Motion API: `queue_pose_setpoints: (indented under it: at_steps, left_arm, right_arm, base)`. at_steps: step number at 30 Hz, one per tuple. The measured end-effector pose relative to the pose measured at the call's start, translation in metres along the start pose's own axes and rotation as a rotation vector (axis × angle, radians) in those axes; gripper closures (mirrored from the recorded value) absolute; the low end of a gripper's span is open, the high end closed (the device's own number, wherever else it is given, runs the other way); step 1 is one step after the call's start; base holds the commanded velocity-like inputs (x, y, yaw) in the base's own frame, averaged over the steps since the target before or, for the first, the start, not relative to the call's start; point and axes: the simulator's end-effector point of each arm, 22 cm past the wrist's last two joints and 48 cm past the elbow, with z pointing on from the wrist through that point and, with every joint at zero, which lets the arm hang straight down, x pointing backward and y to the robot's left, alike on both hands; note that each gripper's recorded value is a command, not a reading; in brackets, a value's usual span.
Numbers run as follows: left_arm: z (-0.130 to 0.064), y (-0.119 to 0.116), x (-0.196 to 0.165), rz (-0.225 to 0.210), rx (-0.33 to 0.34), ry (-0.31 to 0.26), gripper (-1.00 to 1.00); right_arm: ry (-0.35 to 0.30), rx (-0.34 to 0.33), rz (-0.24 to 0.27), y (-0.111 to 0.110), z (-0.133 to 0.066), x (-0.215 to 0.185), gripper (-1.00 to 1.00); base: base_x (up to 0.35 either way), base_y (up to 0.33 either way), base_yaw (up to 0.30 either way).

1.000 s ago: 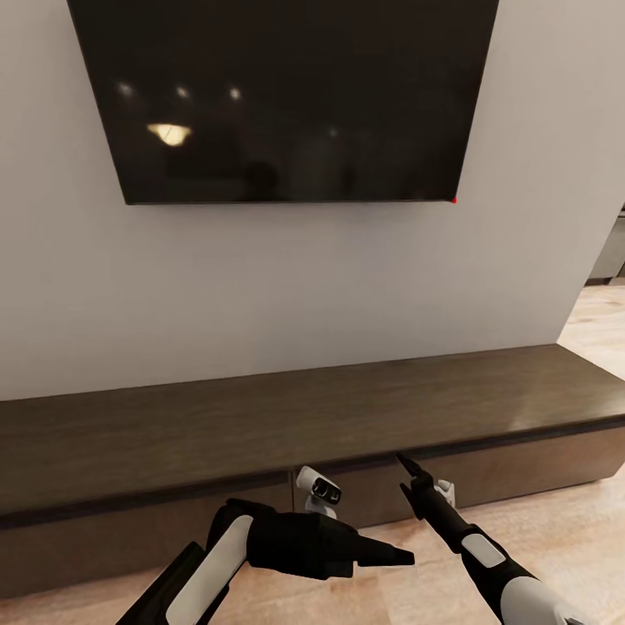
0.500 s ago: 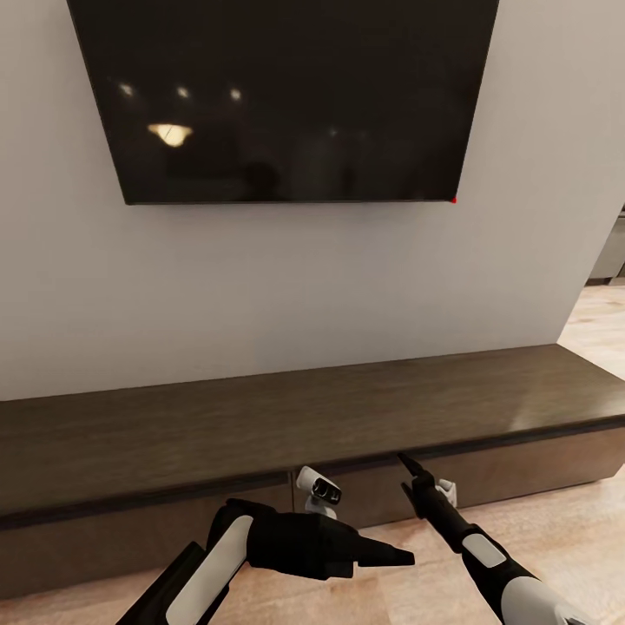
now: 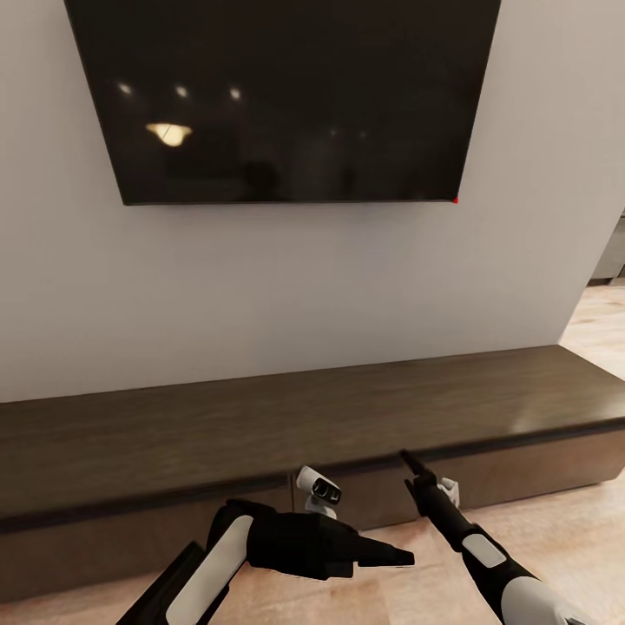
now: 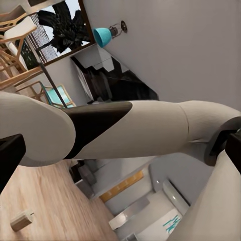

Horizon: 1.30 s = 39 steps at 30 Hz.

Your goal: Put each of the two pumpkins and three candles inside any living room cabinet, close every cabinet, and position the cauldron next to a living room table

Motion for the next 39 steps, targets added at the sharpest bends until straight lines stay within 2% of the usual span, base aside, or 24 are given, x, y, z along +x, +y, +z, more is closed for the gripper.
queue_pose_setpoints:
  at_steps: [14, 18, 23, 29, 39]
  left_arm:
    - [0.000, 0.000, 0.000, 0.000, 0.002, -0.001, -1.00]
    - [-0.003, 0.005, -0.002, -0.014, 0.004, -0.008, -1.00]
    - [-0.003, 0.005, -0.001, -0.015, 0.004, -0.008, -1.00]
    - [-0.007, 0.013, -0.003, -0.037, 0.007, -0.019, -1.00]
    - [-0.007, 0.013, -0.003, -0.037, 0.007, -0.019, -1.00]
  right_arm:
    - [0.000, 0.000, -0.001, 0.000, 0.000, 0.000, -1.00]
    - [0.004, 0.012, 0.003, -0.009, 0.000, 0.002, -1.00]
    - [0.005, 0.011, 0.003, -0.009, 0.000, 0.002, -1.00]
    - [0.011, 0.032, 0.011, -0.023, 0.001, 0.006, -1.00]
    - [0.017, -0.018, 0.006, -0.012, 0.001, 0.007, -1.00]
  base:
    - [0.029, 0.000, 0.000]
    - [0.000, 0.000, 0.000]
    - [0.000, 0.000, 0.000]
    - [0.000, 0.000, 0.000]
    - [0.000, 0.000, 0.000]
